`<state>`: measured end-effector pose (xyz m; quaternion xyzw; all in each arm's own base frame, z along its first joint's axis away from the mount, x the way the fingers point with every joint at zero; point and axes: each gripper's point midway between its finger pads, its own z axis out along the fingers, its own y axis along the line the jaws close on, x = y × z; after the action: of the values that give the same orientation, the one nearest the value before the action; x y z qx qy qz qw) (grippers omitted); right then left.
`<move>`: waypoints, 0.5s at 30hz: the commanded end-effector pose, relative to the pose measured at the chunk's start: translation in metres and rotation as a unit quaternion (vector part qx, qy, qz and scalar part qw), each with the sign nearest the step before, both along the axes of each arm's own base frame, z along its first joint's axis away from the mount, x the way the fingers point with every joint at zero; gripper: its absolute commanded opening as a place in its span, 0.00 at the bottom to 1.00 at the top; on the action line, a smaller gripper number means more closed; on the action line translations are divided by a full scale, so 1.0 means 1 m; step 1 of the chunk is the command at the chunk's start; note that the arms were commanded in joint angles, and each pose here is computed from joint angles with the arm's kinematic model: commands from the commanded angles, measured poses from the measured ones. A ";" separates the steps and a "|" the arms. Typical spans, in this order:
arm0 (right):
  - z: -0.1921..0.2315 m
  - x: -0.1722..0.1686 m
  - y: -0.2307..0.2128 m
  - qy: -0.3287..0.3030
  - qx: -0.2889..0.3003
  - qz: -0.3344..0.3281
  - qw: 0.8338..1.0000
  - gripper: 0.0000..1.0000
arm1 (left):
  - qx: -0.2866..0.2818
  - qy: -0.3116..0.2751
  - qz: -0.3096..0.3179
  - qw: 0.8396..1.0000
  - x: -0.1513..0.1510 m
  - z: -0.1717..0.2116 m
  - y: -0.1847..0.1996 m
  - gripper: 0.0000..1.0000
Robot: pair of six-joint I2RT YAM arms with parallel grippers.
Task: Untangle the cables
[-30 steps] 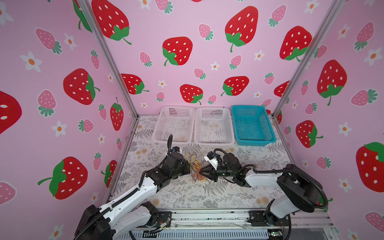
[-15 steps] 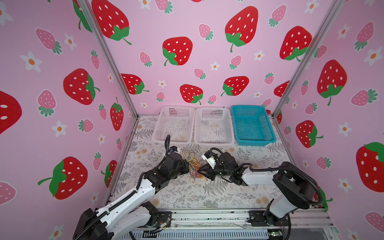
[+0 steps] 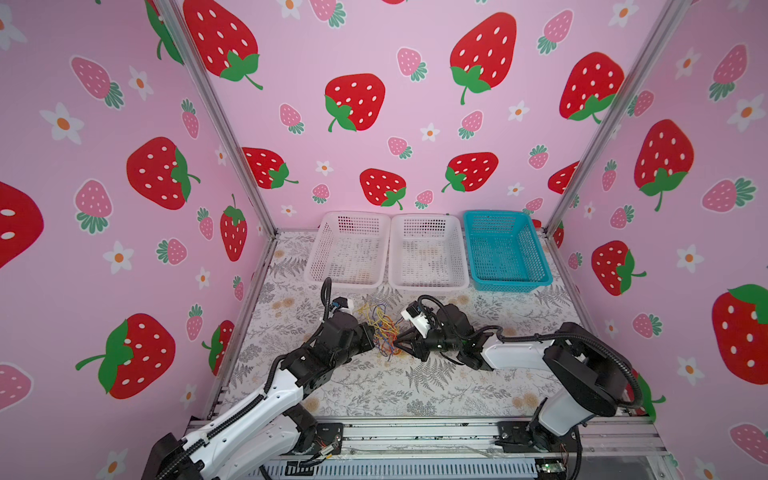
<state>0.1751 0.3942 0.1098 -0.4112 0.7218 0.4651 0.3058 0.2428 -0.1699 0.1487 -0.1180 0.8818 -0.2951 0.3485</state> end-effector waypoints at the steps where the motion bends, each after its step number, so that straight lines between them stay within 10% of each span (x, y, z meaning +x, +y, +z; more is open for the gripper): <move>1: -0.005 0.007 0.001 -0.009 -0.017 -0.021 1.000 0.19 | -0.039 -0.040 0.021 0.998 0.007 0.026 0.000 0.00; 15: 0.020 0.037 -0.033 -0.075 -0.013 -0.130 0.989 0.00 | 0.008 -0.028 0.049 0.998 -0.003 0.016 0.025 0.00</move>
<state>0.1896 0.3834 0.1272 -0.3832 0.7312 0.4298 0.3657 0.2355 -0.1640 0.1567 -0.1313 0.8658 -0.3154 0.3656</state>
